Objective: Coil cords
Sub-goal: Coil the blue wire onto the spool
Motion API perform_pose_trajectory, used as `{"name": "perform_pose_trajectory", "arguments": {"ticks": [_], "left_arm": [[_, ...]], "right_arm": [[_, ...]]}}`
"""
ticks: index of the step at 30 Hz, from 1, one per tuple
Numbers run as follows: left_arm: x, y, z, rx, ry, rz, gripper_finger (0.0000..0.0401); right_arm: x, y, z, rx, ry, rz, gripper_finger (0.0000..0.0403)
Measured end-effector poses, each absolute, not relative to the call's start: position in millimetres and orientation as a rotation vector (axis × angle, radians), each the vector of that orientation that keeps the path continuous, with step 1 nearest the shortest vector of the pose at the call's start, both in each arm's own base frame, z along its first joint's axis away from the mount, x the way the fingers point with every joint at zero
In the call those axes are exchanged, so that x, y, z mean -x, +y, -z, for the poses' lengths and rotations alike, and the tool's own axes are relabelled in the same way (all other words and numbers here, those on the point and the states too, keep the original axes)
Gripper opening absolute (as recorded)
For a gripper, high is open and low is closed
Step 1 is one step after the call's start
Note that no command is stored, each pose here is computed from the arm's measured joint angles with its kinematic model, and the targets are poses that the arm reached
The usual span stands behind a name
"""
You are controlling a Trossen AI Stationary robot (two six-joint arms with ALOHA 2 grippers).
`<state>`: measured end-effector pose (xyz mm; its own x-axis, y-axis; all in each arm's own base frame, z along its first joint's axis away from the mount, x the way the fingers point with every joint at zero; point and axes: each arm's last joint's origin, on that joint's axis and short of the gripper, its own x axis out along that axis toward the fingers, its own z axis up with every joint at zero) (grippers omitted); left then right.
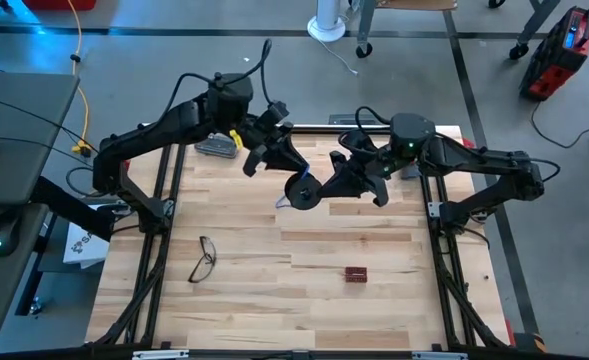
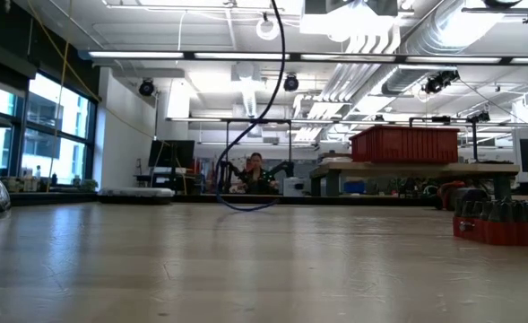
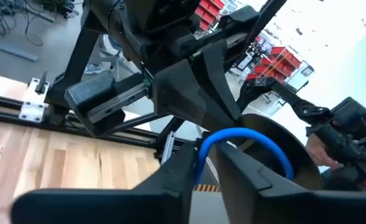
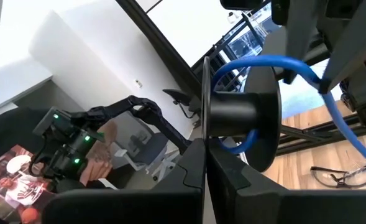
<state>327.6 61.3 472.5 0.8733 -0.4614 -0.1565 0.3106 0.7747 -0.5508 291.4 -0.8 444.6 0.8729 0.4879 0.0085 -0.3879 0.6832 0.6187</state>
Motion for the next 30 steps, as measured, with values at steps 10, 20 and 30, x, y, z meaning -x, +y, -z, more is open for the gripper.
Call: {"name": "perform_pose_trajectory", "arguments": {"ticks": [10, 20, 30], "left_arm": [[-339, 59, -470, 0.686, 0.302, 0.45, 0.0185], [-348, 64, -478, 0.685, 0.195, 0.525, 0.0206], [-344, 68, -497, 0.776, 0.086, 0.594, 0.0206]], "right_arm": [[-291, 0, -450, -0.617, 0.108, -0.525, 0.0], [-289, 3, -461, -0.574, 0.007, -0.595, 0.0], [-286, 4, -469, -0.537, -0.066, -0.654, 0.0]]}}
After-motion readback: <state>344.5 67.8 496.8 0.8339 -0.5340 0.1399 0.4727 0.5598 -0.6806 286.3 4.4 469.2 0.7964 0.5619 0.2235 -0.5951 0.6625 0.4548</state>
